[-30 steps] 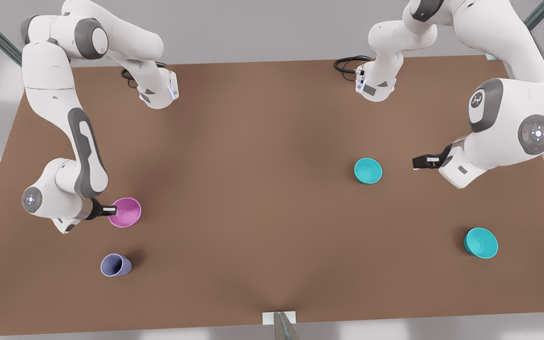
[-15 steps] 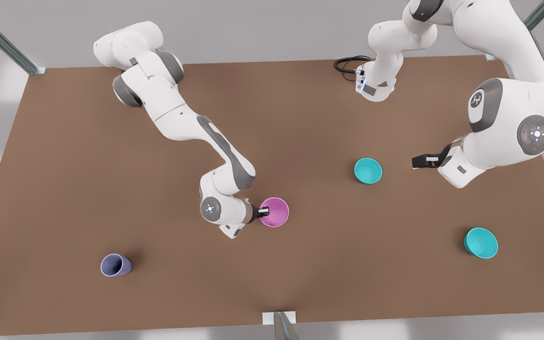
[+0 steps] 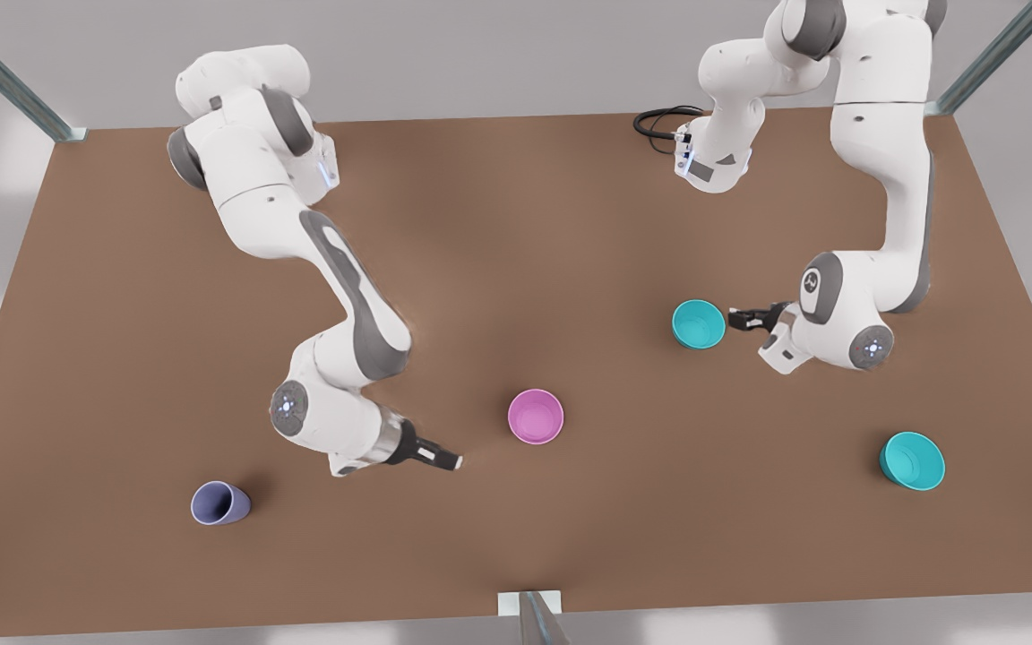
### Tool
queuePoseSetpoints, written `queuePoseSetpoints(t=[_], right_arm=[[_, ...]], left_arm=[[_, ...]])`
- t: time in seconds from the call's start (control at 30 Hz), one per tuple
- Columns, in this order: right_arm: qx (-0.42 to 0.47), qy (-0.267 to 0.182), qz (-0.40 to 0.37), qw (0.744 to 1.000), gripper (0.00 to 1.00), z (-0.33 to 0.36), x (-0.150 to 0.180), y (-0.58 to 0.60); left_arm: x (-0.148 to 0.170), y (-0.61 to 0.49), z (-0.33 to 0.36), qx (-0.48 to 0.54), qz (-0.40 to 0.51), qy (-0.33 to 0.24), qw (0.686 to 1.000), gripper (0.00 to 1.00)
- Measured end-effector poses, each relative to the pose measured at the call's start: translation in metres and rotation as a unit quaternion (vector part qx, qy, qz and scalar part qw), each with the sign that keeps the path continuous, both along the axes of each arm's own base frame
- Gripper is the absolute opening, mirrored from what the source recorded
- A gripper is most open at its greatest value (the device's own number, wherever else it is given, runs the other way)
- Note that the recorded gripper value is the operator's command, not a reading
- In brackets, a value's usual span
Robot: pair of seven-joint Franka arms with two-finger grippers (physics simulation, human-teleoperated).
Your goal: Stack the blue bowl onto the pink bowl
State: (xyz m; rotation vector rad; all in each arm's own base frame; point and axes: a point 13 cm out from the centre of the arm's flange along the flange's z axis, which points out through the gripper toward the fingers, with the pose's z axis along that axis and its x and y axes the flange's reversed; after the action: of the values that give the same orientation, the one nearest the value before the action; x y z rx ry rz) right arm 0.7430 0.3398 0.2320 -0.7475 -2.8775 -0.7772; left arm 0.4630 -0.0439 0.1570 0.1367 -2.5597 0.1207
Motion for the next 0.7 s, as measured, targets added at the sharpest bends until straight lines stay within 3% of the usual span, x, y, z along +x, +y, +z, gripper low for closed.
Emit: queuePoseSetpoints(t=[0.1, 0.17, 0.23, 0.33, 0.5, 0.53, 0.57, 0.63, 0.7], right_arm=[[-0.001, 0.083, -0.086, 0.993, 1.00, 0.011, 0.020, -0.240], [-0.035, 0.093, -0.070, 0.993, 1.00, 0.081, -0.011, -0.334], [-0.074, 0.086, -0.020, 0.993, 1.00, 0.156, -0.051, -0.350], [-0.127, 0.089, 0.059, 0.986, 1.00, 0.213, -0.122, -0.323], [-0.184, 0.086, 0.127, 0.971, 1.00, 0.216, -0.162, -0.324], [-0.190, 0.089, 0.135, 0.968, 1.00, 0.210, -0.161, -0.328], [-0.195, 0.091, 0.143, 0.966, 1.00, 0.203, -0.159, -0.331], [-0.206, 0.084, 0.155, 0.963, 1.00, 0.202, -0.154, -0.340], [-0.221, 0.072, 0.163, 0.959, 1.00, 0.207, -0.146, -0.351]], left_arm=[[-0.010, -0.004, -0.033, -0.014, -0.015, -0.025, 0.999, 1.00], [-0.003, -0.005, -0.042, -0.024, -0.031, -0.051, 0.998, 1.00], [0.005, -0.010, -0.049, -0.034, -0.051, -0.072, 0.996, 1.00], [0.010, -0.017, -0.063, -0.047, -0.078, -0.087, 0.992, 1.00], [0.012, -0.030, -0.083, -0.072, -0.100, -0.096, 0.988, 0.98], [0.011, -0.032, -0.087, -0.076, -0.105, -0.096, 0.987, 0.93], [0.011, -0.033, -0.088, -0.079, -0.111, -0.097, 0.986, 0.69], [0.012, -0.035, -0.090, -0.084, -0.120, -0.100, 0.984, 0.36], [0.012, -0.036, -0.090, -0.089, -0.128, -0.102, 0.982, 0.22]])
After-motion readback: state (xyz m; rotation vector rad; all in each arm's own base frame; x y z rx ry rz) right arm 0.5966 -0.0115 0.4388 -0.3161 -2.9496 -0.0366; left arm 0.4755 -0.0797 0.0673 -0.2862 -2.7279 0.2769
